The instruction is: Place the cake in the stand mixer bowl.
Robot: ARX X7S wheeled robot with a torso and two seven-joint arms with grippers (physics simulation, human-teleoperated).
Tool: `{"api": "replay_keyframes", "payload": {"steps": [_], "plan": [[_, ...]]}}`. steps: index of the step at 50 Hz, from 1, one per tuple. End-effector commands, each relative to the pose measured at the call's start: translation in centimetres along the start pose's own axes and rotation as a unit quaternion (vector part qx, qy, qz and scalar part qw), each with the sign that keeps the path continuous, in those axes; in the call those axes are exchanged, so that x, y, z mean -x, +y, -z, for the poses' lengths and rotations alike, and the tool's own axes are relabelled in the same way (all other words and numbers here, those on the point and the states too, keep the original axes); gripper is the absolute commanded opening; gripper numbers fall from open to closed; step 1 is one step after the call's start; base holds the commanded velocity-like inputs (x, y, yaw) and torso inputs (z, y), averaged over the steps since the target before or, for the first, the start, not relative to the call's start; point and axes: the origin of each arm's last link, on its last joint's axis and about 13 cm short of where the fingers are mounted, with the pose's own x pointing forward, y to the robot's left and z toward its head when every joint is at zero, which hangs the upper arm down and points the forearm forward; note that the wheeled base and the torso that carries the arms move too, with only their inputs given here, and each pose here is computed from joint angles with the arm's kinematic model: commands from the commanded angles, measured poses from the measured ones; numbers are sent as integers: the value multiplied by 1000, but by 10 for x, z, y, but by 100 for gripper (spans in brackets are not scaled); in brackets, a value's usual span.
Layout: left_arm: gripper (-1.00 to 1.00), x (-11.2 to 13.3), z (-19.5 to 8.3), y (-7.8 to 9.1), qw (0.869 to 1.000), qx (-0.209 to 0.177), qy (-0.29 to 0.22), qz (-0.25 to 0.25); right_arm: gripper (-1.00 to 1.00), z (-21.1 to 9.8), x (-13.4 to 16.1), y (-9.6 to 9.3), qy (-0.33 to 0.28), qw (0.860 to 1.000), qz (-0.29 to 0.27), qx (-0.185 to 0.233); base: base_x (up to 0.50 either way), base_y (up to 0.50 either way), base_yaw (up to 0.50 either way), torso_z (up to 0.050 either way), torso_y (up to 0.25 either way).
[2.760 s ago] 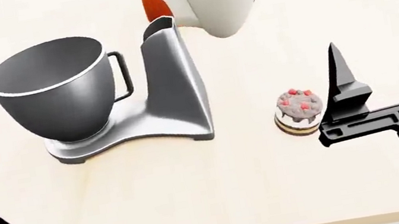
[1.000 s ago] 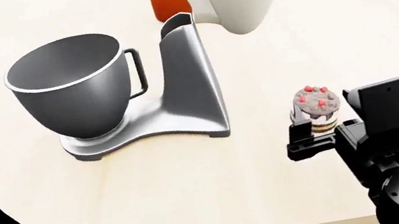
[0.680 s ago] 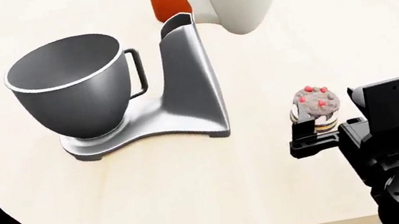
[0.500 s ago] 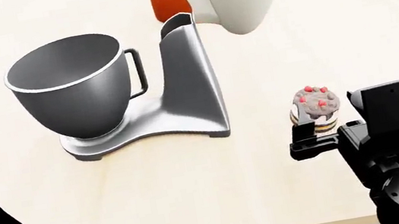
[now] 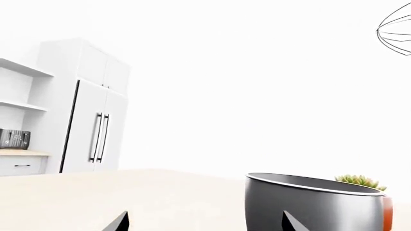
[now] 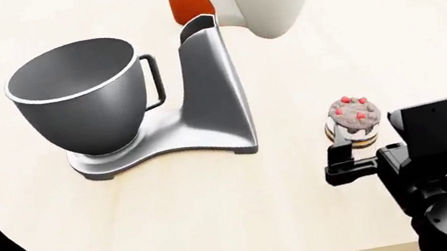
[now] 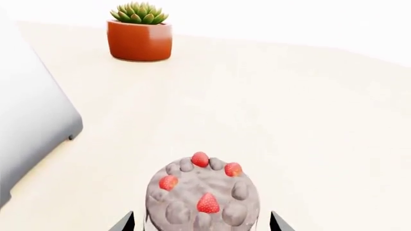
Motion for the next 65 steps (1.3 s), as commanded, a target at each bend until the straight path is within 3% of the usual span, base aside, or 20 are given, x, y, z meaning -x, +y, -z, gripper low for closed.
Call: {"api": "replay_keyframes", "payload": {"steps": [1, 54, 55, 65], "plan": [[100, 0, 0, 0, 1000, 0, 0, -1, 100, 5, -1, 1, 7, 1000, -3, -2, 0, 0, 0, 0, 0], [100, 0, 2, -1, 1000, -1, 2, 2, 100, 19, -21, 0, 23, 1000, -6, -18, 0, 0, 0, 0, 0], [100, 0, 2, -1, 1000, -1, 2, 2, -100, 19, -21, 0, 22, 1000, -6, -17, 0, 0, 0, 0, 0], [100, -1, 2, -1, 1000, -2, 3, 2, -100, 19, -20, 1, 19, 1000, -9, -13, 0, 0, 0, 0, 0]]}}
